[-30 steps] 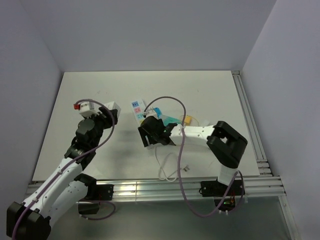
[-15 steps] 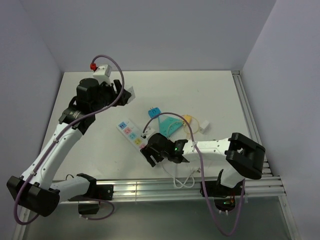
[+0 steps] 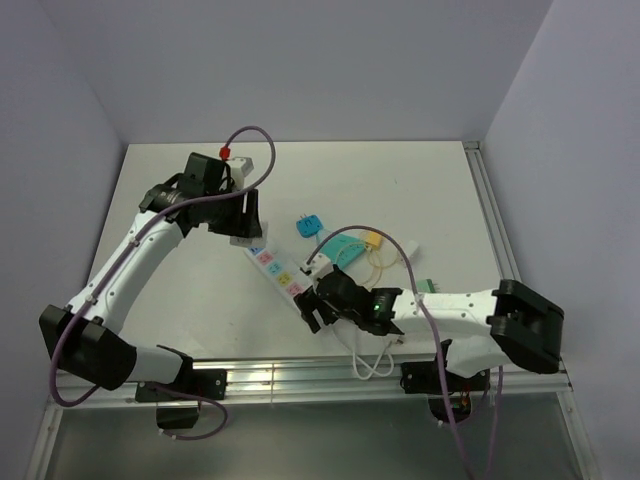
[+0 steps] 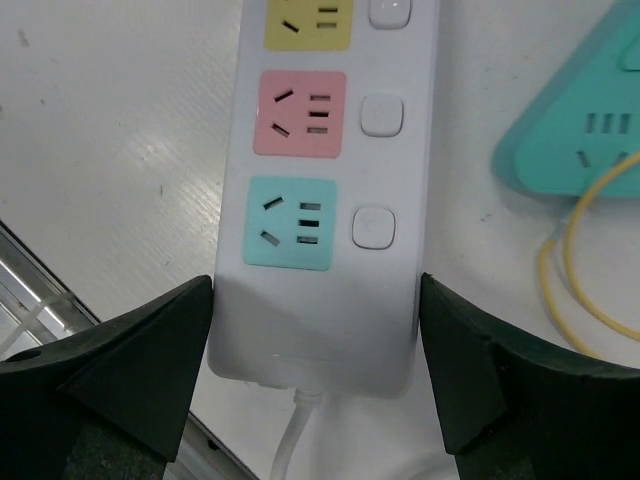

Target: Insert the plug

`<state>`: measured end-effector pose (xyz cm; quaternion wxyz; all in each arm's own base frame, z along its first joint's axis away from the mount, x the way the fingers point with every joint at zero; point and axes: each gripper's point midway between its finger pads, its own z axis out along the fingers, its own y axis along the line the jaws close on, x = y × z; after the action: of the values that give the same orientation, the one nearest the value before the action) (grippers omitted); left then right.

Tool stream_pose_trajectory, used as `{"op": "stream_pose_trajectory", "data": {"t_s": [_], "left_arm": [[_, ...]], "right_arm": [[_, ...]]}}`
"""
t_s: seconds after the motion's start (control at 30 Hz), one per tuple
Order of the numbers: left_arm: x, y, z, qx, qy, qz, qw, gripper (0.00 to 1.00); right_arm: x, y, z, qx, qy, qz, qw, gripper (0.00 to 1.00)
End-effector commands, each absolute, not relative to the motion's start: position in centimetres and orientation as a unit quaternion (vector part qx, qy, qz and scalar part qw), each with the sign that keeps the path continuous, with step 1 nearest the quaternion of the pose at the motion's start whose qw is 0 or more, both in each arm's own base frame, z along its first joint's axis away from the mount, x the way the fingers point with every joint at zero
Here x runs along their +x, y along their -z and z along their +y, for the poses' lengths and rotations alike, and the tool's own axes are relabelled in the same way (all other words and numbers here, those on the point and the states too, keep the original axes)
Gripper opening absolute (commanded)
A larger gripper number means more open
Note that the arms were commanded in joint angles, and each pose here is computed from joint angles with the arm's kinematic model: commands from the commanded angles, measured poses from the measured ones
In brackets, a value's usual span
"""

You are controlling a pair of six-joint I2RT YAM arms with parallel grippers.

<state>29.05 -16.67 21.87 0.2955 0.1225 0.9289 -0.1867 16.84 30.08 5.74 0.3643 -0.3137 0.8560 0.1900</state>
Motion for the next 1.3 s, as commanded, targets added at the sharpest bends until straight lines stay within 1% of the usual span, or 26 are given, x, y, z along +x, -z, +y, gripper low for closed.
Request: {"op": "stream_pose_trajectory", "data": {"t_s": [0.0, 0.07, 0.13, 0.2, 0.3, 0.43, 0.53, 0.63, 0.67, 0.7, 0.8, 1.0, 1.17, 1.27], "left_arm": [[28.5, -21.0, -16.8, 0.164, 0.189, 0.929, 0.273, 0.0], [29.2, -19.8, -16.6, 0.176, 0.173, 0.931, 0.268, 0.0], [29.6, -19.6, -17.2, 0.189, 0.184, 0.926, 0.269, 0.0], [30.0, -19.5, -17.4, 0.203, 0.185, 0.923, 0.27, 0.0], [31.1, -20.1, -17.5, 0.213, 0.176, 0.918, 0.284, 0.0], [31.5, -19.6, -18.2, 0.248, 0.186, 0.912, 0.27, 0.0], [32.3, -18.6, -18.5, 0.256, 0.181, 0.915, 0.254, 0.0], [32.1, -17.5, -19.4, 0.285, 0.19, 0.912, 0.226, 0.0], [31.3, -17.1, -19.7, 0.297, 0.189, 0.913, 0.206, 0.0], [31.7, -17.2, -19.9, 0.306, 0.177, 0.912, 0.206, 0.0], [31.2, -16.0, -20.6, 0.325, 0.151, 0.918, 0.171, 0.0], [31.9, -16.0, -20.3, 0.336, 0.116, 0.92, 0.168, 0.0], [31.6, -16.3, -19.7, 0.334, 0.104, 0.922, 0.165, 0.0], [31.2, -15.4, -19.3, 0.34, 0.086, 0.924, 0.15, 0.0]], "right_arm": [[18.8, -10.1, 30.4, -0.249, -0.22, 0.832, 0.445, 0.86], [18.4, -10.6, 30.0, -0.245, -0.234, 0.825, 0.452, 0.87], [18.0, -10.3, 30.2, -0.254, -0.248, 0.822, 0.446, 0.9], [18.2, -10.1, 30.4, -0.258, -0.237, 0.826, 0.442, 0.9], [18.6, -8.3, 30.8, -0.274, -0.203, 0.842, 0.418, 0.9], [18.6, -7.8, 31.1, -0.275, -0.199, 0.847, 0.41, 0.91], [18.8, -8.3, 30.8, -0.264, -0.2, 0.845, 0.419, 0.92], [18.9, -9.0, 30.1, -0.249, -0.204, 0.841, 0.435, 0.92], [19.0, -9.2, 29.9, -0.244, -0.204, 0.84, 0.439, 0.92], [19.1, -9.6, 29.9, -0.24, -0.209, 0.838, 0.444, 0.92], [19.0, -9.4, 29.8, -0.241, -0.21, 0.839, 0.441, 0.92], [19.0, -9.5, 29.7, -0.239, -0.212, 0.838, 0.442, 0.92], [18.9, -9.4, 29.7, -0.241, -0.213, 0.839, 0.439, 0.92], [18.9, -9.4, 29.7, -0.241, -0.215, 0.838, 0.439, 0.92]]}}
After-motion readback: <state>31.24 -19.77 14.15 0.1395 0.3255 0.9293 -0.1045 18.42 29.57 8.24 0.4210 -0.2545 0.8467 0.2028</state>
